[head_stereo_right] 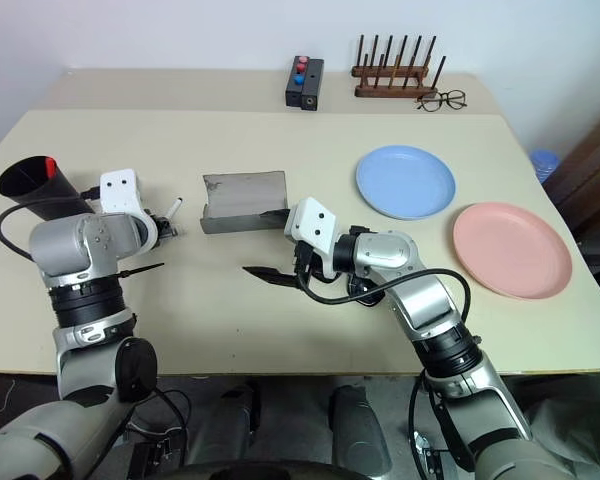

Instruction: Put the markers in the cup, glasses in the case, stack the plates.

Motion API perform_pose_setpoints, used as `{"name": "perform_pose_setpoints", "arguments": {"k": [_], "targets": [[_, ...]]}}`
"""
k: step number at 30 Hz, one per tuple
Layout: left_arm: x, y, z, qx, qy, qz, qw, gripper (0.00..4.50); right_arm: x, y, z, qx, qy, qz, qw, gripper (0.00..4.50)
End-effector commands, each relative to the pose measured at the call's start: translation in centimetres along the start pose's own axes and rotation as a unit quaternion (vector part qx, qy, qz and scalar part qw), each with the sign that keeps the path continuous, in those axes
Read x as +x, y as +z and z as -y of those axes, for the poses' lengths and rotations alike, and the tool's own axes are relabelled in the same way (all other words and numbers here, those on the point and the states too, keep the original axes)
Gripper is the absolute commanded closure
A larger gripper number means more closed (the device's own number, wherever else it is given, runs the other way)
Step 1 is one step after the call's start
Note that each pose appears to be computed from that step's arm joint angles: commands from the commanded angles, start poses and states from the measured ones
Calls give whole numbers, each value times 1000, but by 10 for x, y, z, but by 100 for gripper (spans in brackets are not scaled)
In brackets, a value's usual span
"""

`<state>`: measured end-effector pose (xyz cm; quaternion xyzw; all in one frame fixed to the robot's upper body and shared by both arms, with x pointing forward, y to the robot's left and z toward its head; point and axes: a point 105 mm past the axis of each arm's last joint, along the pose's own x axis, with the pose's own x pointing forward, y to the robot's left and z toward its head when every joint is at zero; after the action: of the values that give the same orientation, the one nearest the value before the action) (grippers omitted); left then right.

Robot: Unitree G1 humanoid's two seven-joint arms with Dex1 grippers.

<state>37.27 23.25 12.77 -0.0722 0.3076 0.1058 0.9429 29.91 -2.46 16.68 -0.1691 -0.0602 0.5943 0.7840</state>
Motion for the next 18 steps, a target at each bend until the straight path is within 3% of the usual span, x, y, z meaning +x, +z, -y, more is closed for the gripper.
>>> {"name": "perform_pose_setpoints", "arguments": {"k": [1, 3, 6, 9, 11, 14, 18], "targets": [[-3, 10, 11, -6, -35, 26, 999, 443, 1, 13, -4, -18, 4, 19, 1000, 0], [-7, 19, 18, -3, -53, 61, 997, 443, 1, 14, -4, -18, 4, 20, 1000, 0], [-29, 57, 27, 26, -86, 206, 974, 443, 1, 15, -3, -19, 4, 21, 1000, 0], [-62, 88, 27, 74, -90, 347, 930, 443, -1, 22, -1, -15, 6, 38, 999, 0], [-83, 108, 4, 87, -14, 433, 897, 443, -1, 29, -2, -11, 10, 54, 998, 0], [-105, 124, -35, 93, 114, 503, 852, 443, 1, 37, -3, -3, 16, 76, 997, 0], [-128, 128, -73, 93, 232, 546, 800, 443, 3, 48, -4, 14, 20, 110, 994, 0]]}}
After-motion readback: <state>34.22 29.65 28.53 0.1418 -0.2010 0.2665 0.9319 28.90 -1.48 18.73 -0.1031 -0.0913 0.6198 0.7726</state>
